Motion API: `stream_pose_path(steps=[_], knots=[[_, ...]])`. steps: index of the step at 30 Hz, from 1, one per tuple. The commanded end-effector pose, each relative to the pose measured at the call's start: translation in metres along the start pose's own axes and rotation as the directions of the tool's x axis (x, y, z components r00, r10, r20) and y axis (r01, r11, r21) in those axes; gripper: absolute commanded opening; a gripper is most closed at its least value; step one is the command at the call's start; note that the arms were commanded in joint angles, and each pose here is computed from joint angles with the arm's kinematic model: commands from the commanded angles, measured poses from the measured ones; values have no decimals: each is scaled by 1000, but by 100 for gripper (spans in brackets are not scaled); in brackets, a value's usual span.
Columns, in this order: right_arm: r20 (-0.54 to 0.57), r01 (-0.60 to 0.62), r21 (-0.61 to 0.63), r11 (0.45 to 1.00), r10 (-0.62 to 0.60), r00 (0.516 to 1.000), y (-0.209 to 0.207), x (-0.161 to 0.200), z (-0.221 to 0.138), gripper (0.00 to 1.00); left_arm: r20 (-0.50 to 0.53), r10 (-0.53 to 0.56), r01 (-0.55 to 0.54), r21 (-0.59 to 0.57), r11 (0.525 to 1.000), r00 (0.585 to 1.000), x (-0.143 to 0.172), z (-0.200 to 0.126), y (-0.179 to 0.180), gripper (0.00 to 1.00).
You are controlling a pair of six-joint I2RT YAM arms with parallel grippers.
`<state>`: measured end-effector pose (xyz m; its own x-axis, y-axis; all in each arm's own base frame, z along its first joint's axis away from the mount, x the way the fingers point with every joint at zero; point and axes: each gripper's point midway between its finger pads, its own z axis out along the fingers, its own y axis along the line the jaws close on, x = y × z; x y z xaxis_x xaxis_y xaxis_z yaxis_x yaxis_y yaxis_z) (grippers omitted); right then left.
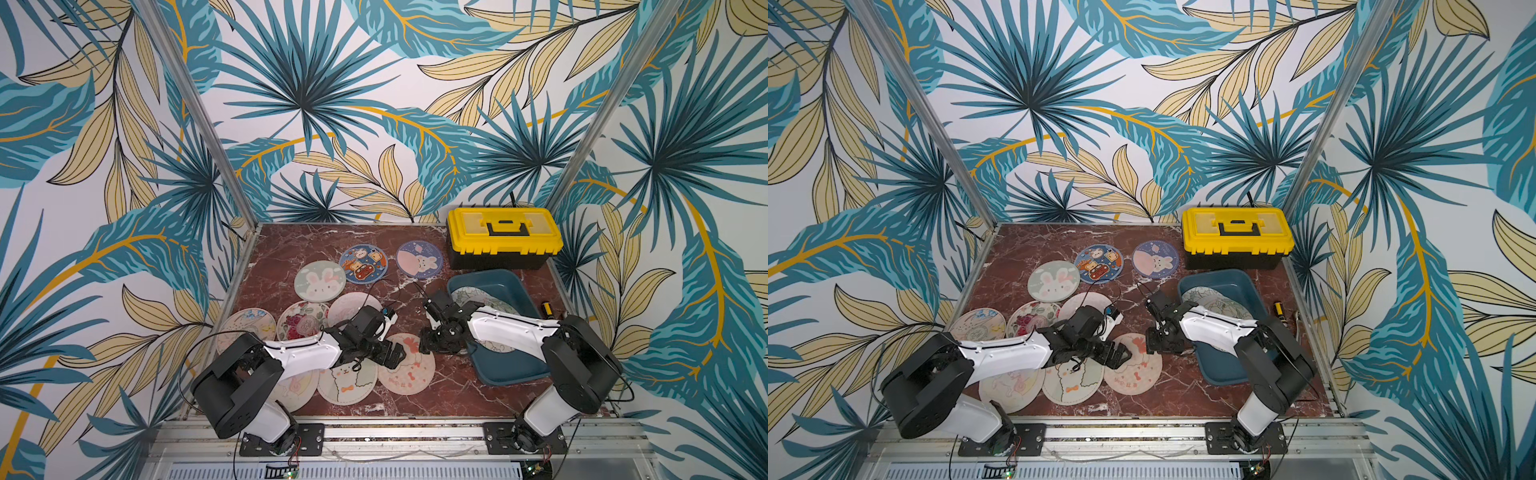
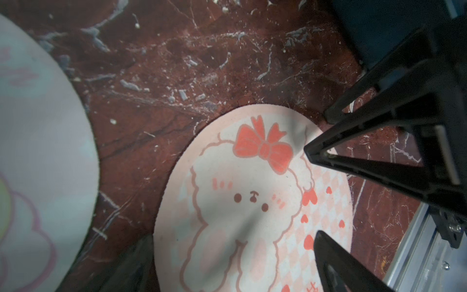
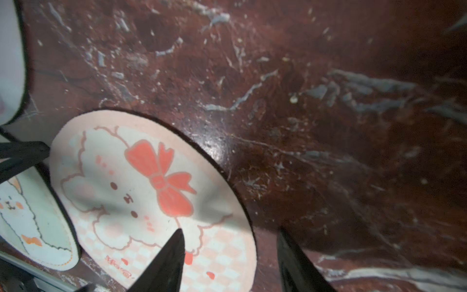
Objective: Put the coasters into the storage box
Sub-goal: Pick up the coaster from the center of the board.
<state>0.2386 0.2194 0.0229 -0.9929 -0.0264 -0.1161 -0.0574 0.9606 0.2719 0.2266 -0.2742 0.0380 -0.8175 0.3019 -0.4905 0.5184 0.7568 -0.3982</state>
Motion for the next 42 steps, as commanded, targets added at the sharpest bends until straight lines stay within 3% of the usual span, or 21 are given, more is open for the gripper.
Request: stream_pose_path(steps=[1,14,18,22,28,34,42], knots=[[-63,-31,-23,999,30,998,-3,19,14,54,-152,-45,36,-63,997,987,44,9,18,99],[-54,-54,-93,994,49,997,11,11,26,35,-156,-38,26,-77,997,987,44,12,18,99],[-42,-52,-101,994,48,998,14,8,24,21,-157,-34,22,-77,997,987,44,13,18,99],[-24,-37,-99,994,35,999,15,4,18,0,-146,-27,15,-82,997,989,40,13,18,99],[45,-8,-60,998,10,999,13,-9,-1,0,-88,-15,6,-100,995,996,23,14,18,99],[143,27,20,999,-30,989,11,-33,-35,0,11,-15,17,-188,982,1000,-12,11,28,100],[265,71,124,990,-102,959,9,-62,-88,0,169,12,16,-165,986,985,-67,-18,16,100]])
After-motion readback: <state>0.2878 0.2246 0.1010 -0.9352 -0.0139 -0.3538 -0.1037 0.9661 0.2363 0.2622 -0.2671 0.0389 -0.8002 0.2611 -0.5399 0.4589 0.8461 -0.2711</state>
